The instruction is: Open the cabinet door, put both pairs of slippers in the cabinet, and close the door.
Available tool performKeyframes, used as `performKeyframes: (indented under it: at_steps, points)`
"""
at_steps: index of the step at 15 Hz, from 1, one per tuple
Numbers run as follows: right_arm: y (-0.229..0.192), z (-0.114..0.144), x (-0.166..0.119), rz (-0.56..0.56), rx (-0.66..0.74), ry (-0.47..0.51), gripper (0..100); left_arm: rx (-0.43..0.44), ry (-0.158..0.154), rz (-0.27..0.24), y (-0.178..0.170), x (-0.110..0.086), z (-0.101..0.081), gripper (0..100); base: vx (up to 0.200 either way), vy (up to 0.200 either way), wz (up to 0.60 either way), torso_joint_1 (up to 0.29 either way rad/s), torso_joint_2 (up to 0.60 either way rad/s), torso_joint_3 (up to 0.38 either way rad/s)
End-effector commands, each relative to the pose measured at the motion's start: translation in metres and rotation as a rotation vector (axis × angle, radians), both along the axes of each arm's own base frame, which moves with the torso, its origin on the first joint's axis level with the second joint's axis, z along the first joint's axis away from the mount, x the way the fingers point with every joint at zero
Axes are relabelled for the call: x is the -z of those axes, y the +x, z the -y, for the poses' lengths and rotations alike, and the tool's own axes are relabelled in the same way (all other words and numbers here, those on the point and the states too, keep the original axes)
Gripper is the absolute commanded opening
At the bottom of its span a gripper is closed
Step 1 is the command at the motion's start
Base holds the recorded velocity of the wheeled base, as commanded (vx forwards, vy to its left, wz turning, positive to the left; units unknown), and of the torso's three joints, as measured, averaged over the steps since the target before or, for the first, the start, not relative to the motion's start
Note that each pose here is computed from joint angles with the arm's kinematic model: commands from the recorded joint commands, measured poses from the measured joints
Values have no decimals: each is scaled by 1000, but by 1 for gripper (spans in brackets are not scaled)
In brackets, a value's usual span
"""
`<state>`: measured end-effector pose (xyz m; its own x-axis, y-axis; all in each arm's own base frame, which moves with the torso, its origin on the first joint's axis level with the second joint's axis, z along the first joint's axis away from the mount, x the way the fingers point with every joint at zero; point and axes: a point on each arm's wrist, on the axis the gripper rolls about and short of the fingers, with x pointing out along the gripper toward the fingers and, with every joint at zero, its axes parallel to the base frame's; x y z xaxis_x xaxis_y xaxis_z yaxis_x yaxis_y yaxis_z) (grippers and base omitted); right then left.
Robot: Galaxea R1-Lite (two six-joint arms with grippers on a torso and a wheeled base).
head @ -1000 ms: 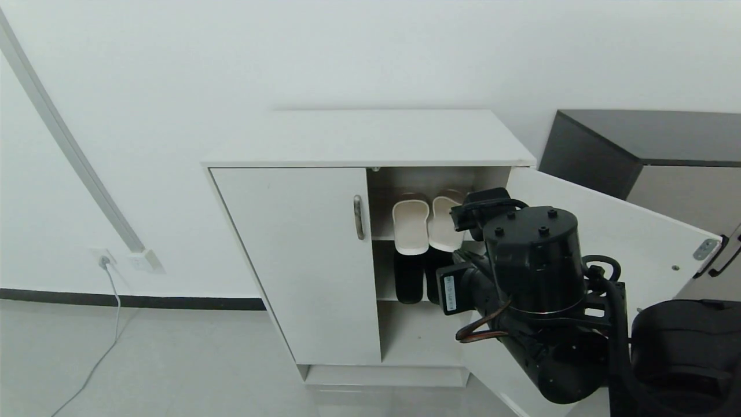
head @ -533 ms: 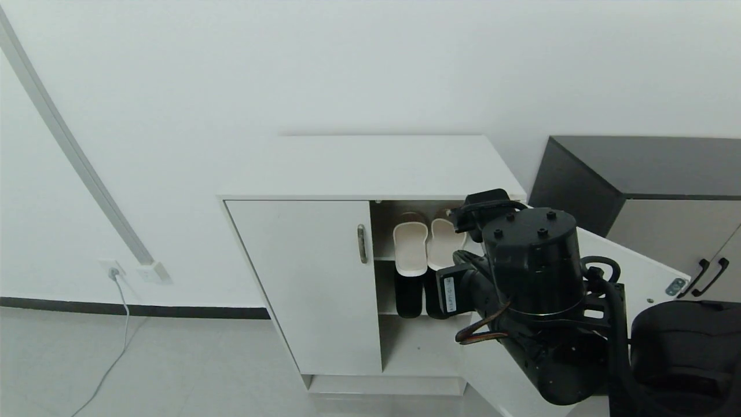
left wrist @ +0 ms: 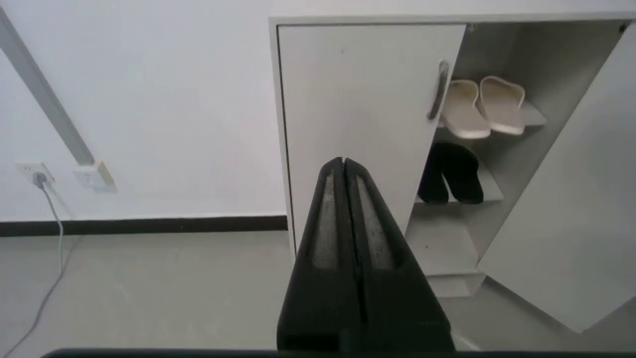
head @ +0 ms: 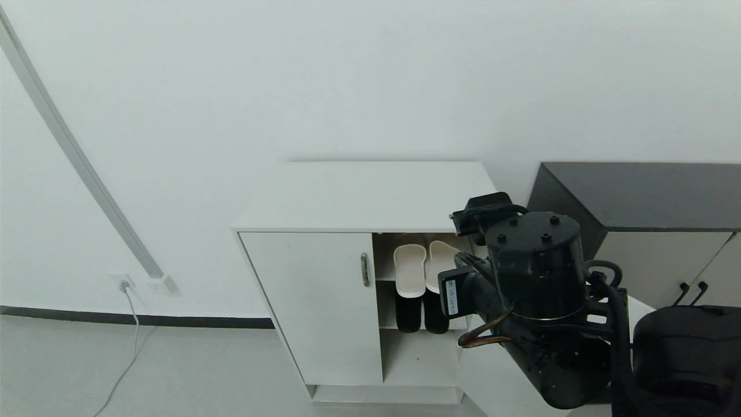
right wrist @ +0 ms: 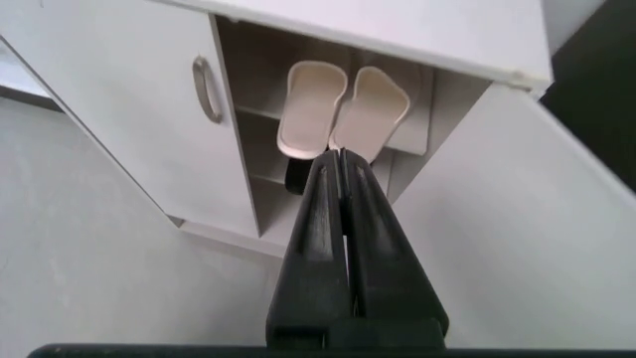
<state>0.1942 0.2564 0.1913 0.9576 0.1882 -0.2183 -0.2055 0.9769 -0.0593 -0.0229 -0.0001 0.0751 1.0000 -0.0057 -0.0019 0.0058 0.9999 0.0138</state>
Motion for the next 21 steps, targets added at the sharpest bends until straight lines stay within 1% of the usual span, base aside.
performKeyframes:
  at_steps: [1,3,8,17,21]
  points:
    - [-1,1,-1,2,0,3,0,0,0,-1,0,0,0,0,0,0,0,271,-618,-349]
    - [-1,1,0,0,0,0,0,0,0,-1,0,0,0,0,0,0,0,173,-391,-200]
    - [0,0,2,-4,0,-6,0,0,0,-1,0,0,0,0,0,0,0,8,-16,-11]
    - [1,1,3,-5,1,-22,0,0,0,-1,0,0,0,0,0,0,-600,3,-2,1]
    - [6,5,4,-6,21,-23,0,0,0,-1,0,0,0,0,0,0,0,0,0,0]
